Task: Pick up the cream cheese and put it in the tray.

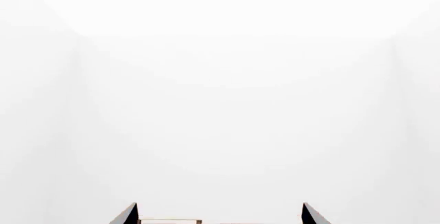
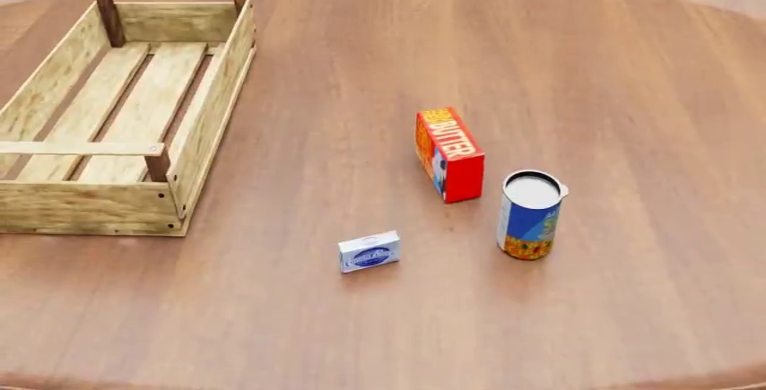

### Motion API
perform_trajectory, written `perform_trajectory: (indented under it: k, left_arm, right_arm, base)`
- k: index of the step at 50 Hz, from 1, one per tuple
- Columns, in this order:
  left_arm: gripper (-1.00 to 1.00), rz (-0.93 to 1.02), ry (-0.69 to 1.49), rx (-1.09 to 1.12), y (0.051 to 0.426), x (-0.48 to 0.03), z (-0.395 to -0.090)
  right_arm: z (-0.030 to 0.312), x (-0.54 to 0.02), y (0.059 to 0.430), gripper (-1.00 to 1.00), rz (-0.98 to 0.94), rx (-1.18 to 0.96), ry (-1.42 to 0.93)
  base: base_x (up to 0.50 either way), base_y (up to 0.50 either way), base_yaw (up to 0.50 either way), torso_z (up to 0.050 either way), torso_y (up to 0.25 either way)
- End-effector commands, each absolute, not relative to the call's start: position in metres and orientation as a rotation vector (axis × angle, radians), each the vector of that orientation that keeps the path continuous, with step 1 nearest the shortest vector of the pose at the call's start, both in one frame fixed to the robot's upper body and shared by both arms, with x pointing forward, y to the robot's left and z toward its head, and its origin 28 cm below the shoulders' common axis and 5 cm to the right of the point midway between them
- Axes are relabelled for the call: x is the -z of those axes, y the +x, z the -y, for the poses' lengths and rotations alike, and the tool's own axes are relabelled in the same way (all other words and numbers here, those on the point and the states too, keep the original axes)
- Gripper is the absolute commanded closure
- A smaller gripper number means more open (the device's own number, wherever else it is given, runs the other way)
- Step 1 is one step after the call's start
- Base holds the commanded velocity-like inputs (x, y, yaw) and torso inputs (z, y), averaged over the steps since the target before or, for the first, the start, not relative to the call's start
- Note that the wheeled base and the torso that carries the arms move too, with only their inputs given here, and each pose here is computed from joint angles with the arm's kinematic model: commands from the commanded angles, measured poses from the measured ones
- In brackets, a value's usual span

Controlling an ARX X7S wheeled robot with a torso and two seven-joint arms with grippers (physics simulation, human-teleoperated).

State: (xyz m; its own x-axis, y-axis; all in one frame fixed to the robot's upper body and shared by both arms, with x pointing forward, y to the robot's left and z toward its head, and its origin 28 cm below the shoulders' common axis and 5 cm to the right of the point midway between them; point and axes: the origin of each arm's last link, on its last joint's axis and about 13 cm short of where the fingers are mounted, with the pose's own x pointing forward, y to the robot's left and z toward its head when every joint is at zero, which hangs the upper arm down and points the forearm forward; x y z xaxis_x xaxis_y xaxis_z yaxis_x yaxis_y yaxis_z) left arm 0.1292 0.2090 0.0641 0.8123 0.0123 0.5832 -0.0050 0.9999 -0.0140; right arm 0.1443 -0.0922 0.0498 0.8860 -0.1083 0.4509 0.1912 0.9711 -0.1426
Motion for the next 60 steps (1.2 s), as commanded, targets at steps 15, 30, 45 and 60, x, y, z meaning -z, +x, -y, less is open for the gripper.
perform_trajectory:
  k: [15,30,45,60]
  left_arm:
    - [-1.0,0.632,-0.012,-0.01,0.1304,-0.0635,-0.2091]
    - [-1.0,0.622,-0.019,-0.017,0.1307,-0.0637,-0.2095]
    - [-1.0,0.613,-0.024,-0.01,0.1327,-0.0625,-0.2092]
    - [-1.0,0.61,-0.025,-0.007,0.1325,-0.0622,-0.2088]
  right_arm:
    - [0.0905,-0.0503,0.1458,-1.0,0.432,0.142,-0.193]
    - [0.0902,-0.0504,0.1454,-1.0,0.43,0.137,-0.196]
    - [0.0906,-0.0494,0.1471,-1.0,0.42,0.143,-0.196]
    - [0.0894,-0.0484,0.1478,-1.0,0.407,0.14,-0.204]
  base:
    - [0.0,0.19,0.0,0.0,0.0]
    - [0.0,0.16,0.0,0.0,0.0]
    - [0.0,0.13,0.0,0.0,0.0]
    - [0.0,0.11,0.0,0.0,0.0]
